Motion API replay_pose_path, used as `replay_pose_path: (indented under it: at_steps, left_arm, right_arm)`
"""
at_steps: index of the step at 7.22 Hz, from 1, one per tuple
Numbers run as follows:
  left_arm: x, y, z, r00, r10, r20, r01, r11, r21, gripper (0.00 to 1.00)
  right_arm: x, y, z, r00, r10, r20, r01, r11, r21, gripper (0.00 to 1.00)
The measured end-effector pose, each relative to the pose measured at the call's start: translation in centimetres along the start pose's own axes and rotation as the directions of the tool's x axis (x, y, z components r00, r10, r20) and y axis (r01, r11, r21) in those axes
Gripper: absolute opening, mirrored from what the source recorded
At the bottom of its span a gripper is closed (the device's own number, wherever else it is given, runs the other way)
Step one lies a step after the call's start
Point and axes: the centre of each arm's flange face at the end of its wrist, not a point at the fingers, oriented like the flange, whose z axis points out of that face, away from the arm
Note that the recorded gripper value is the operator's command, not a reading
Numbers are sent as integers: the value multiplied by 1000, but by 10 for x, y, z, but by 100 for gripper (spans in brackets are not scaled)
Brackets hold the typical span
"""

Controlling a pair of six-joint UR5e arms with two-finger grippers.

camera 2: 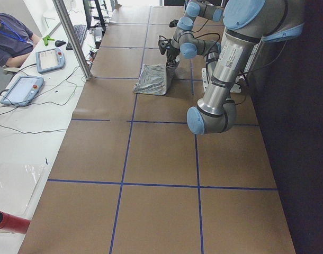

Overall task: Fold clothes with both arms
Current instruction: 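Lift the near edge with both grippers and fold it farther from the robot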

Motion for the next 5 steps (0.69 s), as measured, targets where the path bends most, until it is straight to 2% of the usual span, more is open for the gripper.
replay_pose_path:
  at_steps: [3, 5]
  left_arm:
    - [15, -61, 54, 1000, 17, 20, -19, 997, 74, 0]
    - [20, -82, 90, 1000, 19, 25, -21, 995, 94, 0]
  right_arm:
    - [-44, -27, 60, 1000, 16, 24, -18, 998, 57, 0]
    - [-80, -37, 102, 999, 26, 29, -28, 996, 89, 0]
